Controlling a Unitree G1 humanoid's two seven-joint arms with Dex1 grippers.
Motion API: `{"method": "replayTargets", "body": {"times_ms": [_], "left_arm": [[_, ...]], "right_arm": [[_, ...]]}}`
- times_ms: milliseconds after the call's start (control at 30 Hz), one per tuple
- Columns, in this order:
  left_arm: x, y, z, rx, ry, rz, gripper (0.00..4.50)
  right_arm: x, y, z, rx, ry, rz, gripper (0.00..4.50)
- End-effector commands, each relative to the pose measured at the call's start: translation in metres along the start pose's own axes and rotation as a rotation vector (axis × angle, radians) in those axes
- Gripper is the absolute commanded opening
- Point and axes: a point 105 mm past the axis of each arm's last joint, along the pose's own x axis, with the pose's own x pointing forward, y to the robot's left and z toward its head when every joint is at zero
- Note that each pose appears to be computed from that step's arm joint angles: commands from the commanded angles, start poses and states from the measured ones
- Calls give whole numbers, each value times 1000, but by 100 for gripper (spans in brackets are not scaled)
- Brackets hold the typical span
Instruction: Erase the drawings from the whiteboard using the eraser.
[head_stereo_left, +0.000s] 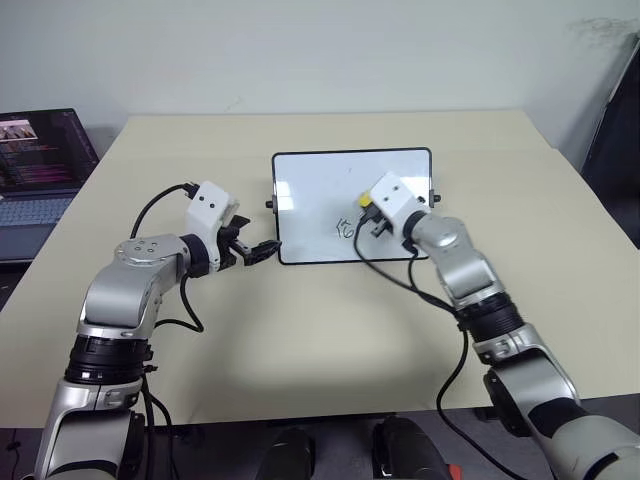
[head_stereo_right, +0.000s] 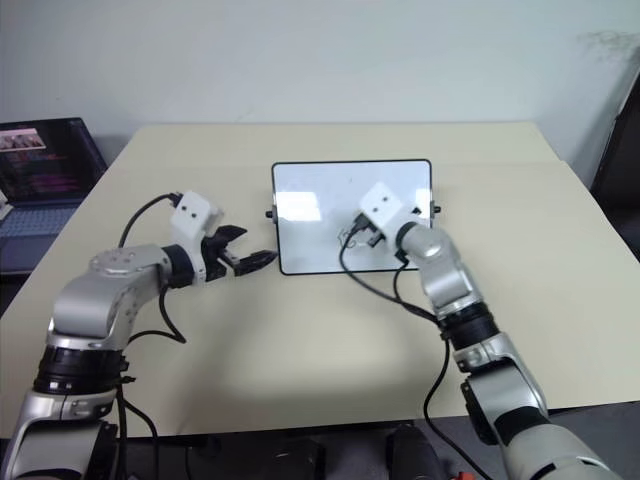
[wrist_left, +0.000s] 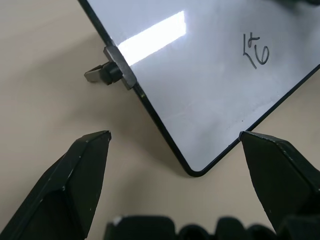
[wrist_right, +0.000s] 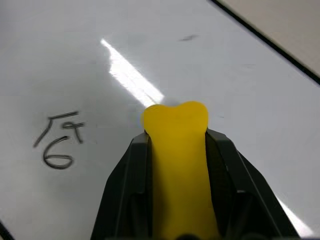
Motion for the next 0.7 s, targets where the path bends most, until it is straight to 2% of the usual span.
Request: {"method": "replayTargets", "body": {"times_ms": [33,200,400,600,700], "left_arm": [[-8,-4,14,37,-59,-17,450],[-12,-17,14,73,-79,-78,450],[-20,-25,0,74,-65,-110,450],[-23,-26,-11,57,-56,-86,450],[-22,-27,-12,54,-56,-87,450]], "right_arm": [[-27,0,19,70,-101,58,110],[-63,27,3,75,-108,201,110],[-88,46,-15,18,-113,246,110],[-97,61,-38,-100,-104,247,110],[-93,58,-34,-120,-137,213,110]]}}
